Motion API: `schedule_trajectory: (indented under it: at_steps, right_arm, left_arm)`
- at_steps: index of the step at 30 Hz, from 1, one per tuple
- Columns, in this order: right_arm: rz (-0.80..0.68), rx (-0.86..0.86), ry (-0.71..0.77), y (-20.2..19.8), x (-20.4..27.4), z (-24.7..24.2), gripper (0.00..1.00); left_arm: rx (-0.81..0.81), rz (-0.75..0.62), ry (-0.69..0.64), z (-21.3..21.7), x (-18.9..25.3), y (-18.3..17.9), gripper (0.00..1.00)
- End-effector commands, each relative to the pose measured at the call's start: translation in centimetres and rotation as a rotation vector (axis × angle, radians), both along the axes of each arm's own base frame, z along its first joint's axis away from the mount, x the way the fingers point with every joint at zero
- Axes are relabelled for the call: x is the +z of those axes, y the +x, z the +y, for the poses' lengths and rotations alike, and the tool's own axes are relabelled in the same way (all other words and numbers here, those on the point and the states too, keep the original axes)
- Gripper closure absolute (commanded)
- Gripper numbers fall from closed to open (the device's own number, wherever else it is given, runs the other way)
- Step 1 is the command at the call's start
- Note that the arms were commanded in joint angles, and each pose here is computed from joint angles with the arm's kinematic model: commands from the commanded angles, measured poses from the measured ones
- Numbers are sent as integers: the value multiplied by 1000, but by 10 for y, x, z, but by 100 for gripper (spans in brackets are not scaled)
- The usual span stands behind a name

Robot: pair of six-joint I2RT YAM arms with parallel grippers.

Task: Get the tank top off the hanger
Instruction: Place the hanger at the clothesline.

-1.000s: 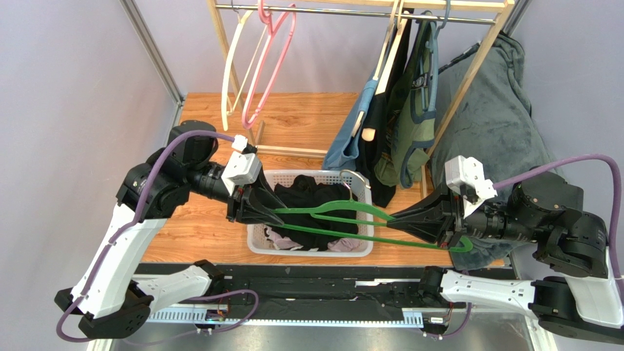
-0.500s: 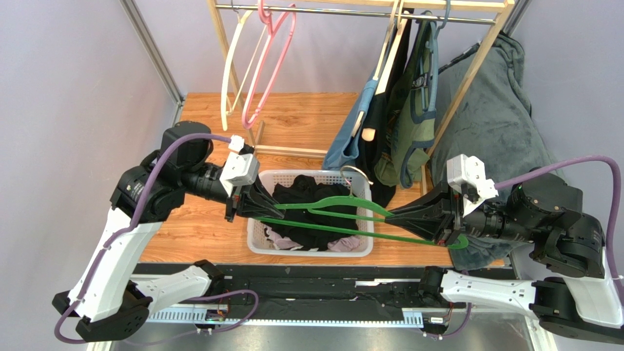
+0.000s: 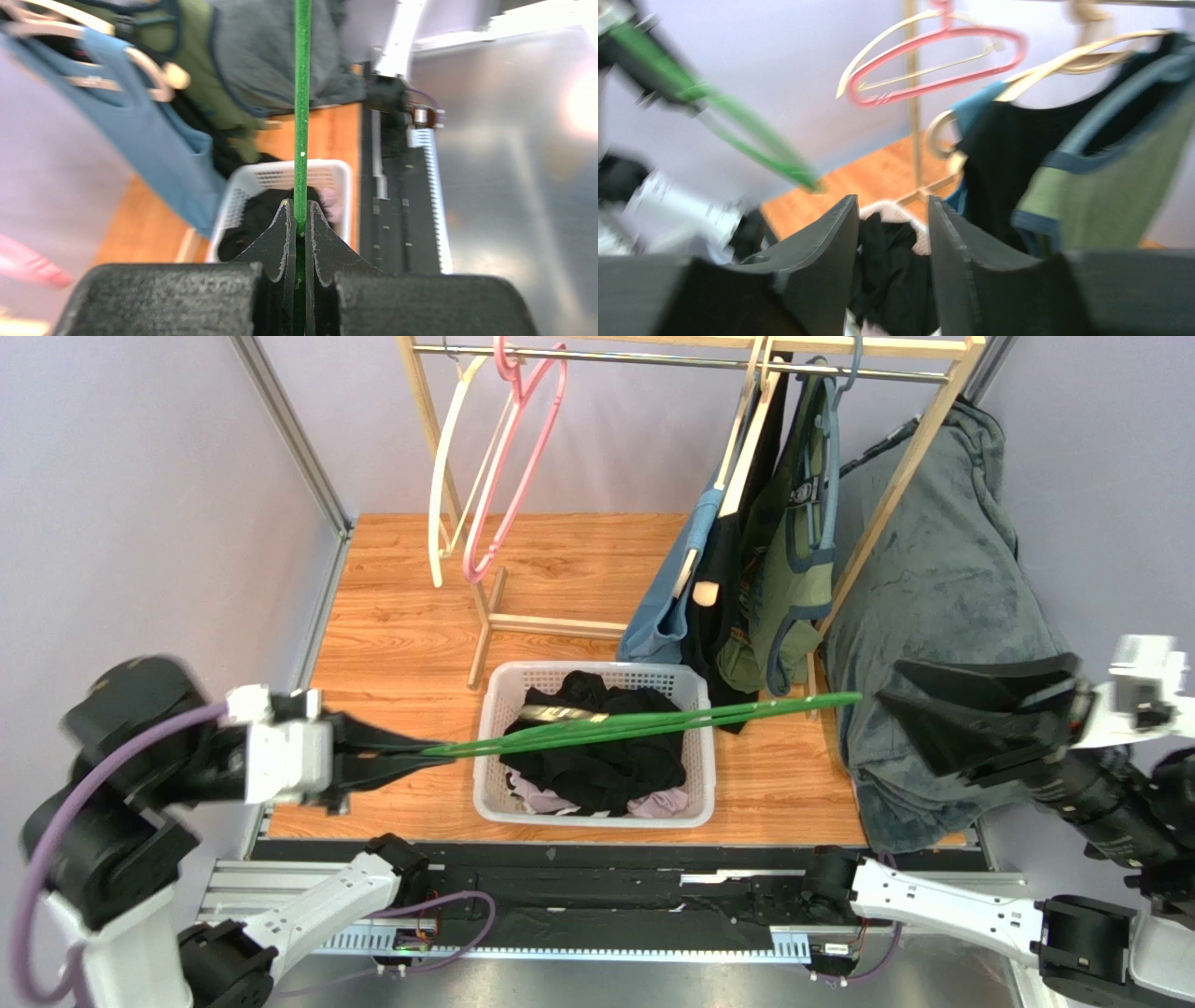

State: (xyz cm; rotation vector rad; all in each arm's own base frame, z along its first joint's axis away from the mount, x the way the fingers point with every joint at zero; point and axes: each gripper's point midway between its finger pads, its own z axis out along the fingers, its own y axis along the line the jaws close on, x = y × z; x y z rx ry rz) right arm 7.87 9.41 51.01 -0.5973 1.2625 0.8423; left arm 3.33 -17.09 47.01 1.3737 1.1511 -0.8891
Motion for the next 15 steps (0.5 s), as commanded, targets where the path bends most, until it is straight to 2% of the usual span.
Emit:
schedule_trajectory:
  at_steps: [1, 4, 8, 11, 13, 15]
  right_arm:
    - [7, -295, 162, 32, 19, -52, 58]
    - [24, -352, 169, 38, 15, -61, 59]
    - [49, -375, 148, 43, 10, -57, 54]
    - [58, -365, 149, 44, 13, -52, 50]
    - [56, -353, 147, 44, 14, -48, 50]
    - [54, -336, 136, 44, 14, -42, 50]
  left_arm:
    - [206, -116, -44, 25, 20, 9, 100]
    - [295, -151, -78, 38, 27, 6, 100]
    - [423, -111, -134, 50, 27, 12, 100]
    - [607, -14, -163, 59, 11, 47, 100]
    - [728, 53, -133, 64, -6, 79, 100]
    - [774, 133, -124, 62, -16, 94, 100]
